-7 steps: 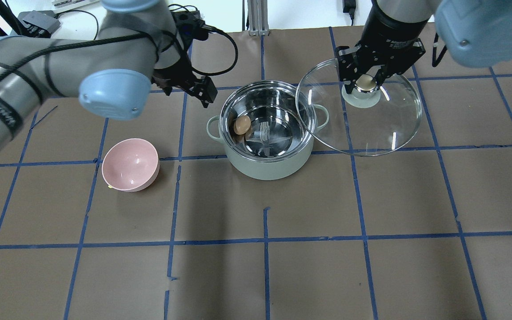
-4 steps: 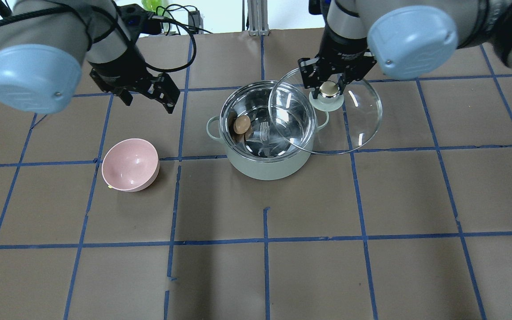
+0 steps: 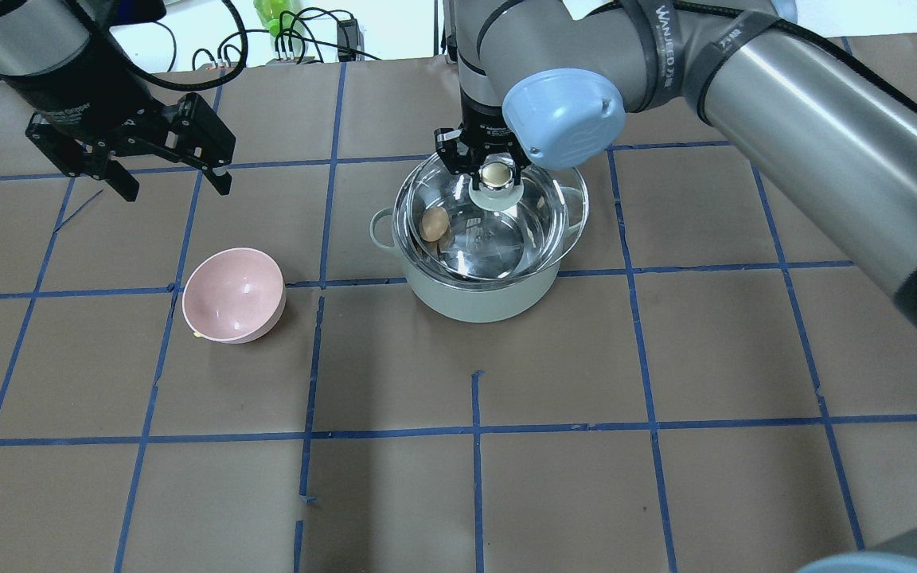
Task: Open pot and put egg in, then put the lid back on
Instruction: 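Open the left gripper to release the egg and withdraw it upward, then carry the glass lid back over the pot and lower it on with the right gripper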
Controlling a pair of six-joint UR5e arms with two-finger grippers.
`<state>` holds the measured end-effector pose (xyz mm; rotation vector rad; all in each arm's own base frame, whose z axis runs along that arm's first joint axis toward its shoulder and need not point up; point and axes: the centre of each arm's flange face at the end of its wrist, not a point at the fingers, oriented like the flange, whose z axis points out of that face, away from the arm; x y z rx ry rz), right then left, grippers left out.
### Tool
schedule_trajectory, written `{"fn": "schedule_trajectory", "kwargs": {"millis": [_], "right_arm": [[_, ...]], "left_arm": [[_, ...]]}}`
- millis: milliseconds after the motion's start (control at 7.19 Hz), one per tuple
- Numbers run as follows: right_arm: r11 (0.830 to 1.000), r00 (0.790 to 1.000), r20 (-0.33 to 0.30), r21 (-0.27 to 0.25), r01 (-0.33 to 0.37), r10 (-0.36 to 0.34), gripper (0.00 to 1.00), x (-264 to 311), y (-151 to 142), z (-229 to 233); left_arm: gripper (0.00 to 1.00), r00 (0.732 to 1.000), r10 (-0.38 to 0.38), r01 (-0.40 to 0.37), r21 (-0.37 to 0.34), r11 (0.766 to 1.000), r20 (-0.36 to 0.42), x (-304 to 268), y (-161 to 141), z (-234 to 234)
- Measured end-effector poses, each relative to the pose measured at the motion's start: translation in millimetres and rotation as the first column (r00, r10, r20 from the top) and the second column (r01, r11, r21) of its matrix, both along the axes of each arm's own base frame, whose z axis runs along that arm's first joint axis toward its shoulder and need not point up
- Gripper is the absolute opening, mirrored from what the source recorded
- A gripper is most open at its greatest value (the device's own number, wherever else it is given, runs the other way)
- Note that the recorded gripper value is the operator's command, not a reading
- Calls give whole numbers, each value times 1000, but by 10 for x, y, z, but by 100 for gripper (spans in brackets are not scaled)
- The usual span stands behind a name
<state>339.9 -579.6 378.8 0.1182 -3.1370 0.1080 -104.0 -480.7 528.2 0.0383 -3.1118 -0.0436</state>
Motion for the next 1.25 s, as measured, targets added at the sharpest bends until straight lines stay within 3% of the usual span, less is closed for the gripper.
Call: {"fn": "schedule_trajectory", "kwargs": {"millis": [695, 1252], "right_arm": [[998, 999, 21, -37, 48, -47, 0, 144, -106, -96], [999, 999, 23, -17, 49, -48, 0, 160, -46, -195]], "left_arm": [[100, 997, -63, 62, 16, 998, 43, 86, -68, -99], [100, 998, -57, 57, -13, 998, 20, 93, -110, -124]]}}
